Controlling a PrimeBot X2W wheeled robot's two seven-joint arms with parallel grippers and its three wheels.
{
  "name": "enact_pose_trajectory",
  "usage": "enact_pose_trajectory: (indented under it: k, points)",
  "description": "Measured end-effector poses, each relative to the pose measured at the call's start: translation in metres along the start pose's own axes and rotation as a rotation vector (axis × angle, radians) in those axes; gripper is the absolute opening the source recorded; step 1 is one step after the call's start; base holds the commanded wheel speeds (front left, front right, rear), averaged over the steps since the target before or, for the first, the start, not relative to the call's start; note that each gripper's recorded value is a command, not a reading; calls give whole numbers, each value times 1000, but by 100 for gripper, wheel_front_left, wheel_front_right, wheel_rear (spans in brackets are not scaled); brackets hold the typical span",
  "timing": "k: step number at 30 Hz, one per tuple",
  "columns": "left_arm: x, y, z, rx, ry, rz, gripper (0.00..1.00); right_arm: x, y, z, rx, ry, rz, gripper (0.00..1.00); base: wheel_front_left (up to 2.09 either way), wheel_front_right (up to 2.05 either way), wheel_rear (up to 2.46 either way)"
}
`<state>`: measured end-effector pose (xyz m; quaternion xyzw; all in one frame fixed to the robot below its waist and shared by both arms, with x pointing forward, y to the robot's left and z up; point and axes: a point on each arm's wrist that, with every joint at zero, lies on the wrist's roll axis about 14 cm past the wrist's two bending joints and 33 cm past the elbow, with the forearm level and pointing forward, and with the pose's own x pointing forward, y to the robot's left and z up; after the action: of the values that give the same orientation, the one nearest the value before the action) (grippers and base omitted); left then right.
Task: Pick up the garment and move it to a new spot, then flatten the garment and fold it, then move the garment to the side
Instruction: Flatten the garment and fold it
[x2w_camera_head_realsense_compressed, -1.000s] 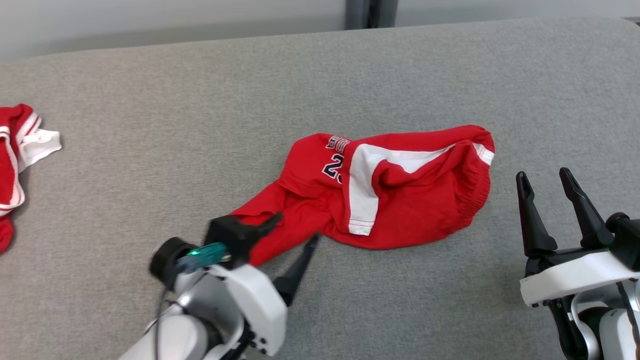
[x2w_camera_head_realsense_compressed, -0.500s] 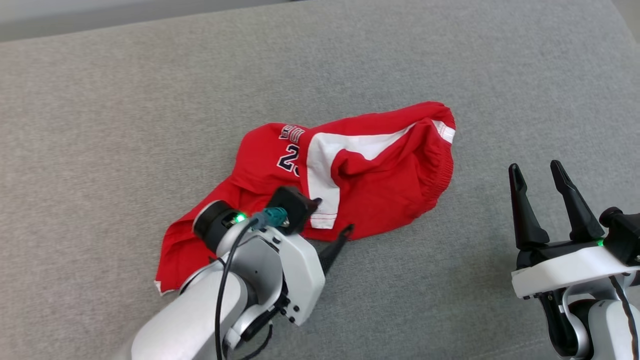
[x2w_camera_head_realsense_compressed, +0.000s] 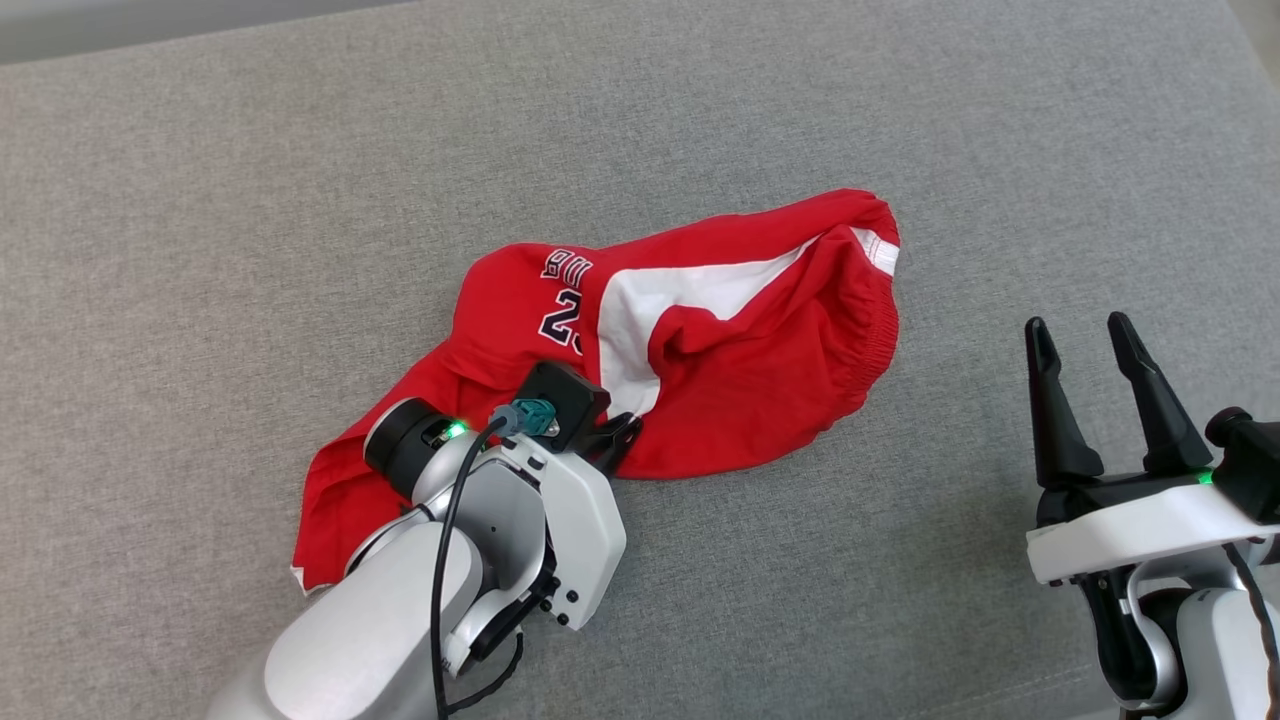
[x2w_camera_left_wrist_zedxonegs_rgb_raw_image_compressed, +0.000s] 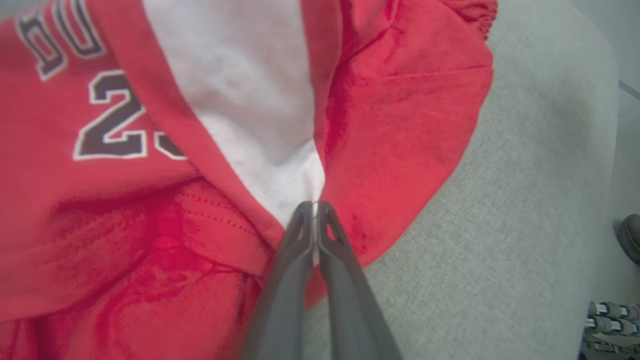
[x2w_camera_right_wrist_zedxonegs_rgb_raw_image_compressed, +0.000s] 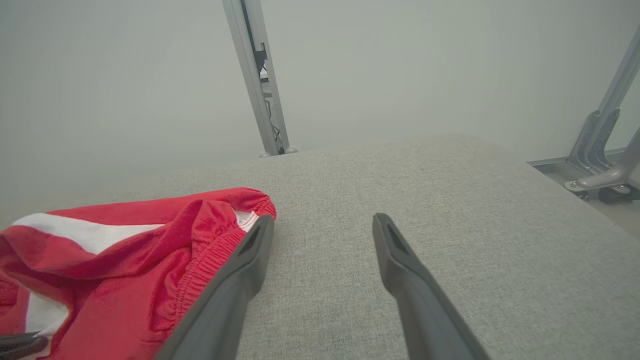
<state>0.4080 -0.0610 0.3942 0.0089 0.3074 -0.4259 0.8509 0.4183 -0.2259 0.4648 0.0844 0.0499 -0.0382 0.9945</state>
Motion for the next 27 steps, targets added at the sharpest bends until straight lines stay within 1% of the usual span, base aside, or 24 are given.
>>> enact_pose_trajectory:
  k: [4, 9, 14, 20, 22, 27]
  points:
    - [-2, 4, 3, 15, -19, 14, 0, 4, -1, 2, -3, -6, -1, 100, 0, 0, 0]
    - [-6, 9, 11, 33, -58, 36, 0, 16, 7, 10, -11, -27, 22, 100, 0, 0, 0]
    - [-11, 10, 18, 34, -99, 46, 0, 28, 19, 0, 1, 23, 59, 100, 0, 0, 0]
    - [-15, 16, 18, 28, -107, 64, 0, 52, 32, -31, 86, 143, 103, 100, 0, 0, 0]
    - [-15, 21, 12, 16, -95, 76, 0, 64, 43, -47, 178, 208, 122, 100, 0, 0, 0]
    - [-15, 26, 7, 7, -87, 85, 0, 73, 51, -60, 231, 258, 141, 100, 0, 0, 0]
